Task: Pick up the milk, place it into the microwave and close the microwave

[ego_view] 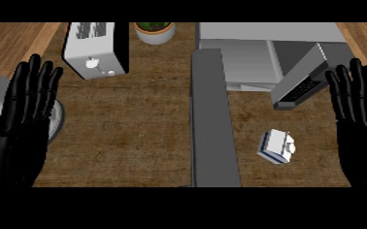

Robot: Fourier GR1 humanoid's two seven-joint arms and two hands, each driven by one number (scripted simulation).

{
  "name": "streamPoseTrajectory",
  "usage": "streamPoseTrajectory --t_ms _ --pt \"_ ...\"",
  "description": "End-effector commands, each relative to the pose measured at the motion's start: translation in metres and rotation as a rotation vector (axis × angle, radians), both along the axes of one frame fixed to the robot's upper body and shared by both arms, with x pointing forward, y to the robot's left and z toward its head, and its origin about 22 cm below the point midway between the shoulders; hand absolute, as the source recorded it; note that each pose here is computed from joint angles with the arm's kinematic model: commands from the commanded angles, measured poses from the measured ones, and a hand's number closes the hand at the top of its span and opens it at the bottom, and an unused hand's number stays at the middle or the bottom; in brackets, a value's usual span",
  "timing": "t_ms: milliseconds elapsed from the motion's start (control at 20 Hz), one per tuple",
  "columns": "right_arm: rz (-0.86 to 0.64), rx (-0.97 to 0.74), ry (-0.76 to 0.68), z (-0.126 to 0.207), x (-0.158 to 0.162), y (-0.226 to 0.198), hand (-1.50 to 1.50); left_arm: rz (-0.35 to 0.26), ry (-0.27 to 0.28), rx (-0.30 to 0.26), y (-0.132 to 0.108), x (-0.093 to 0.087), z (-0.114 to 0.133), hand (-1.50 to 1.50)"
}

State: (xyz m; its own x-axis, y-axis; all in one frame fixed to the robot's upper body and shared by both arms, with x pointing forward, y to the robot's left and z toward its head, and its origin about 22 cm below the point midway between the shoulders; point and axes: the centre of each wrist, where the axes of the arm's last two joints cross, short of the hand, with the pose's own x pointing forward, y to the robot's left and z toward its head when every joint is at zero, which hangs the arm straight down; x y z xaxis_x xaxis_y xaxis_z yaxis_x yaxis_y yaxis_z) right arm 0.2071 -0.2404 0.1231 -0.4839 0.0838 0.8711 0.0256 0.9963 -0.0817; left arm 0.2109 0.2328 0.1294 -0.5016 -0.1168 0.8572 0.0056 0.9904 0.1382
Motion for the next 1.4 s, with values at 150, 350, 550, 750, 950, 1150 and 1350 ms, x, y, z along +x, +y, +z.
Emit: streamPoseTrajectory --t_ms 150,350,550,750,950,1150,1350 --pt "0.062 -0.058 -0.023 -0.004 0.001 0.004 -1.50 -0.043 0.006 -0.030 0.008 0.017 -0.022 -1.50" --pt "0.067 0.112 0.087 -0.008 0.013 0.000 -1.50 -0.022 0.132 -0.121 0.014 0.010 -0.033 -1.50" --pt "0.059 0.112 0.082 -0.016 0.006 -0.007 -1.50 -0.020 0.124 -0.132 0.026 -0.012 -0.019 -1.50" --pt "0.043 0.103 0.112 -0.030 0.006 -0.006 -1.50 -0.019 0.132 -0.126 -0.001 -0.023 -0.010 -1.50" --pt "0.016 0.091 0.154 -0.045 -0.002 -0.005 -1.50 -0.024 0.130 -0.115 0.002 -0.027 -0.014 -1.50" --pt "-0.007 0.050 0.200 -0.053 0.006 -0.002 -1.50 -0.021 0.124 -0.130 -0.002 -0.034 -0.025 -1.50" --pt "-0.026 0.081 0.205 -0.086 -0.004 -0.036 -1.50 -0.022 0.122 -0.131 0.021 -0.053 -0.032 -1.50"
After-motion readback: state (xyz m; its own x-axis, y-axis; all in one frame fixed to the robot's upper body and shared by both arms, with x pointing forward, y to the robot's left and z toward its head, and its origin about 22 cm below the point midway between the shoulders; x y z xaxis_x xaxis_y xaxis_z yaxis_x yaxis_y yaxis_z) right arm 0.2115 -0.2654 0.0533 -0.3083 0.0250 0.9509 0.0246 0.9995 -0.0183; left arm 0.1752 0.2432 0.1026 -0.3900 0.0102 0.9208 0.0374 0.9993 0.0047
